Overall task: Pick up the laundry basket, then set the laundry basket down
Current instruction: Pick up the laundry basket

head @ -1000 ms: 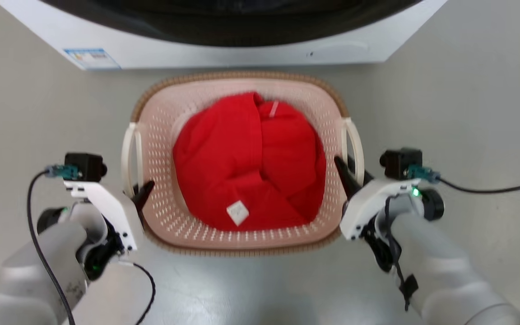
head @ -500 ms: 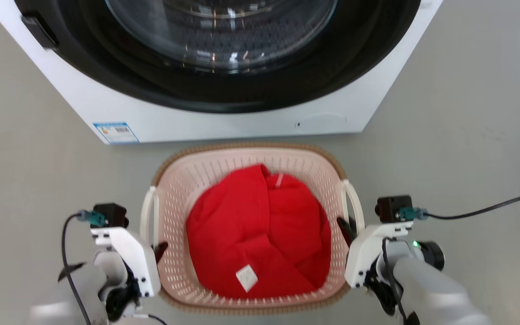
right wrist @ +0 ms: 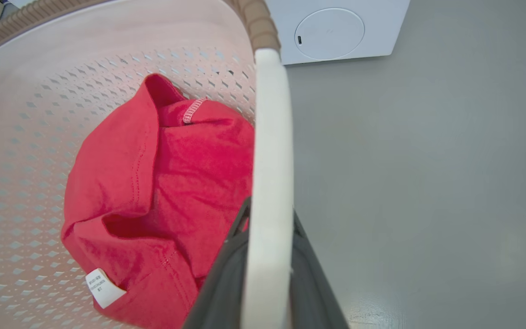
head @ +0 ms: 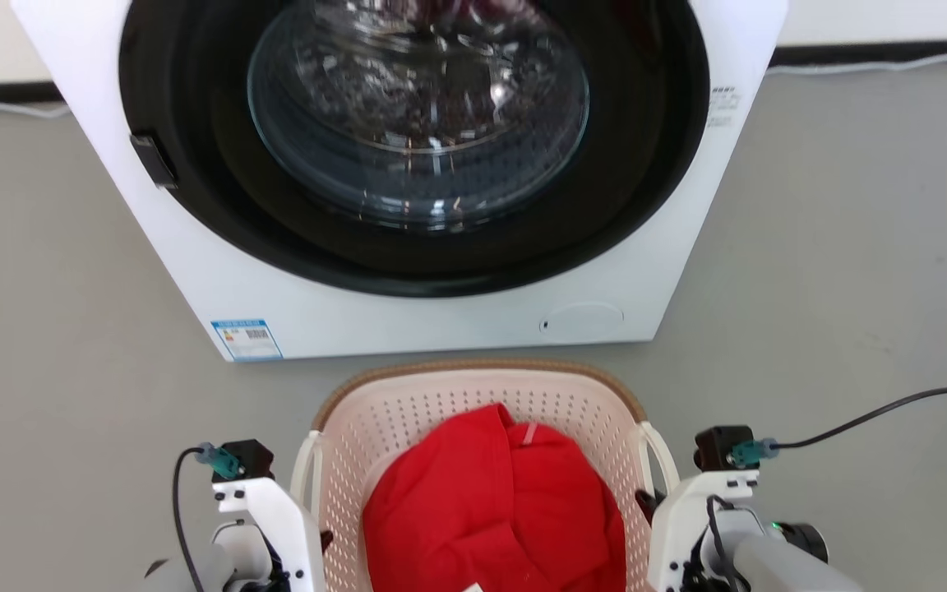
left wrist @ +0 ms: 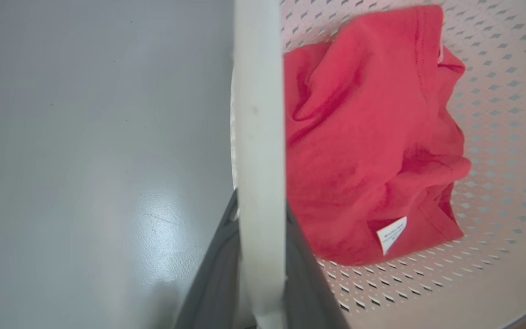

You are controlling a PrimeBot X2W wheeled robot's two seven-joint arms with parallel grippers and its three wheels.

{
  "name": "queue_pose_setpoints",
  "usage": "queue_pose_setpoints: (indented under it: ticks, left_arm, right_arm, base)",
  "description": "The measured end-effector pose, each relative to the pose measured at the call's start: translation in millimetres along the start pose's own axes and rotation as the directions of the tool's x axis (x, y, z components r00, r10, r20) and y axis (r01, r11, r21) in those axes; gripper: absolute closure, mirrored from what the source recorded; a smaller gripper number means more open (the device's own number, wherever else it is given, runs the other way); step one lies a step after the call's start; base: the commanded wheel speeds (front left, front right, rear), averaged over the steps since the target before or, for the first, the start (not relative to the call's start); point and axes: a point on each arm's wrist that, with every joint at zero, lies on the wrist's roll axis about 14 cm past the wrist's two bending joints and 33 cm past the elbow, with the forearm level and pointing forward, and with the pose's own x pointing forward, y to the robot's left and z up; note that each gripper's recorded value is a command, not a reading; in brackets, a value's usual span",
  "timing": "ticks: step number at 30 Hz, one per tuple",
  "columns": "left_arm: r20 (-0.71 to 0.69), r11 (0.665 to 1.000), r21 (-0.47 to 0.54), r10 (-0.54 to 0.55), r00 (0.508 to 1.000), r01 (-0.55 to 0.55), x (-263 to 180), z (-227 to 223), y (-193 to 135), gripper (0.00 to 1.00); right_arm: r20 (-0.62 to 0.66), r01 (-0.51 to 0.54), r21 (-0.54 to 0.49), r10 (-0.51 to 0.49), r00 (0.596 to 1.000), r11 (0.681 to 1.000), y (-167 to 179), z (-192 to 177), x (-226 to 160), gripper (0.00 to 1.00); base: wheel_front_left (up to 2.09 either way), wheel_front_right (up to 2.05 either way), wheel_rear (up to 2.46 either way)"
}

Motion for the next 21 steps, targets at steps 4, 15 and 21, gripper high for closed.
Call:
queue_pose_setpoints:
  ticks: [4, 15, 21]
  left_arm:
    - [-0.019, 0.999, 0.031, 0.014, 1.0, -0.014, -6, -9, -5, 1.0]
    - [-0.064, 0.999, 0.027, 0.032, 0.997, -0.031, -15, -25, -11, 1.0]
    - [-0.082, 0.999, 0.019, 0.041, 0.996, -0.04, -16, -31, -9, 1.0]
  right_arm:
    - [-0.018, 0.008, -0.006, -0.008, 1.0, 1.0, 0, -4, -9, 1.0]
    - [-0.085, 0.004, 0.001, -0.004, 0.996, 1.0, 3, -24, -22, 1.0]
    - [-0.116, 0.001, 0.002, 0.0, 0.993, 1.0, 5, -29, -23, 1.0]
  base:
    - [0.0, 0.0, 0.0]
    - [0.0, 0.0, 0.0]
    - [0.0, 0.0, 0.0]
